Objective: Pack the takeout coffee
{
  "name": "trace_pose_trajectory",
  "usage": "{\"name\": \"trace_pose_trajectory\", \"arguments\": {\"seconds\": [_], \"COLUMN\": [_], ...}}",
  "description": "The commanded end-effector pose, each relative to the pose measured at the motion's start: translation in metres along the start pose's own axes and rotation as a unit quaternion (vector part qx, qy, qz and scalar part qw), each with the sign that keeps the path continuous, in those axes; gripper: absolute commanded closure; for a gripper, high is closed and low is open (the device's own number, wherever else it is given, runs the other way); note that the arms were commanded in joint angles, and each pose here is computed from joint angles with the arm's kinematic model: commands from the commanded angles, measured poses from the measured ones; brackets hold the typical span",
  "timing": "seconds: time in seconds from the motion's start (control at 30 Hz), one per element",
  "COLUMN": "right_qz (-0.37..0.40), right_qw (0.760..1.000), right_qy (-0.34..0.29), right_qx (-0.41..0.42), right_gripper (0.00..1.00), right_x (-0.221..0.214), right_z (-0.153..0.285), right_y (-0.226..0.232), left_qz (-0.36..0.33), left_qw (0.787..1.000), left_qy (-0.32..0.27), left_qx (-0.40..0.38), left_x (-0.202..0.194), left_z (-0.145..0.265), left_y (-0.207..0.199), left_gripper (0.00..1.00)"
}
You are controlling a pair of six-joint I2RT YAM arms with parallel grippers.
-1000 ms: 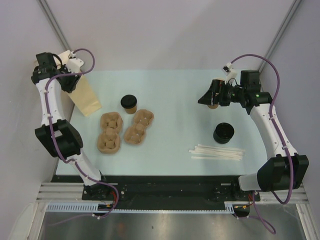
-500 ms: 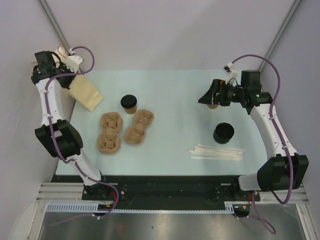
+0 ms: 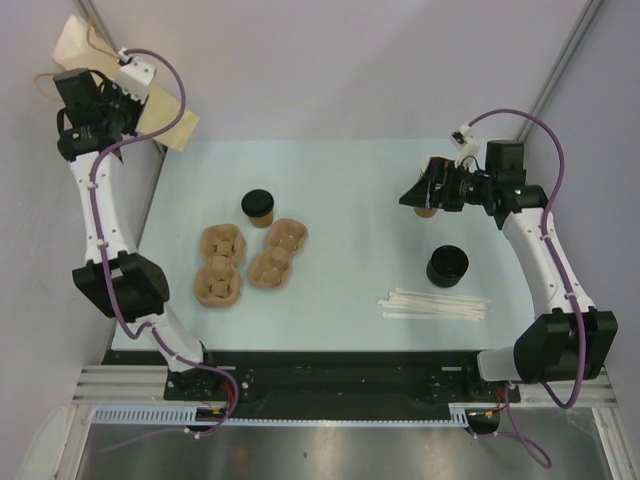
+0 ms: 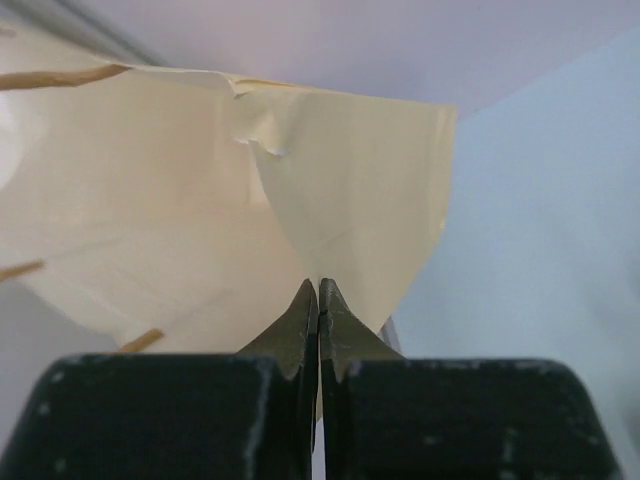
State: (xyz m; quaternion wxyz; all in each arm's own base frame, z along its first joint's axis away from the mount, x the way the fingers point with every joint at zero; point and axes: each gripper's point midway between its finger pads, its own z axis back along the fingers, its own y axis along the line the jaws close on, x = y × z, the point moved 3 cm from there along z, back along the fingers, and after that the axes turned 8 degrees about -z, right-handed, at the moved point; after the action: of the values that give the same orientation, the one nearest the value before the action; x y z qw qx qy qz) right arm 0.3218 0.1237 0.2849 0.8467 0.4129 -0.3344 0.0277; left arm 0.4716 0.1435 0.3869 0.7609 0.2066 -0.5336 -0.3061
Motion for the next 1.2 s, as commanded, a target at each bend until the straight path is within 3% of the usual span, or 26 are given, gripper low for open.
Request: {"name": "trace_pose_trajectory", "arguments": {"seconds": [0.0,0.27,0.5,0.77,1.17], "right_qz": [0.02,-0.002,0.013,0.014,0.013], "right_qw": [0.999,0.998,0.994,0.993,0.994], "right_qy": [-0.032,-0.062,-0.111,-0.119,-0.111], "right_qx": [0.009,0.013,-0.001,-0.007,-0.014], "right_gripper": [0.0,0.0,0.0,0.0,0.01], "right_x": [0.011,0.027,0.041,0.042,0.033], "right_z": [0.014,0.045,0.087,0.108,0.113], "right_y": [0.008,-0.01,-0.017,-0.017,-0.016], "left_qz": [-0.014,-0.03,-0.069,-0.152,-0.316], "left_qw": [0.992,0.967,0.932,0.879,0.761], "left_qy": [-0.124,-0.244,-0.302,-0.317,-0.315], "left_qx": [0.019,-0.07,-0.191,-0.322,-0.471], "left_x": [0.093,0.198,0.242,0.241,0.207], "left_z": [0.033,0.091,0.148,0.19,0.222], "left_y": [0.0,-0.083,-0.176,-0.261,-0.358], "left_gripper": [1.0,1.0,1.0,1.0,0.99]}}
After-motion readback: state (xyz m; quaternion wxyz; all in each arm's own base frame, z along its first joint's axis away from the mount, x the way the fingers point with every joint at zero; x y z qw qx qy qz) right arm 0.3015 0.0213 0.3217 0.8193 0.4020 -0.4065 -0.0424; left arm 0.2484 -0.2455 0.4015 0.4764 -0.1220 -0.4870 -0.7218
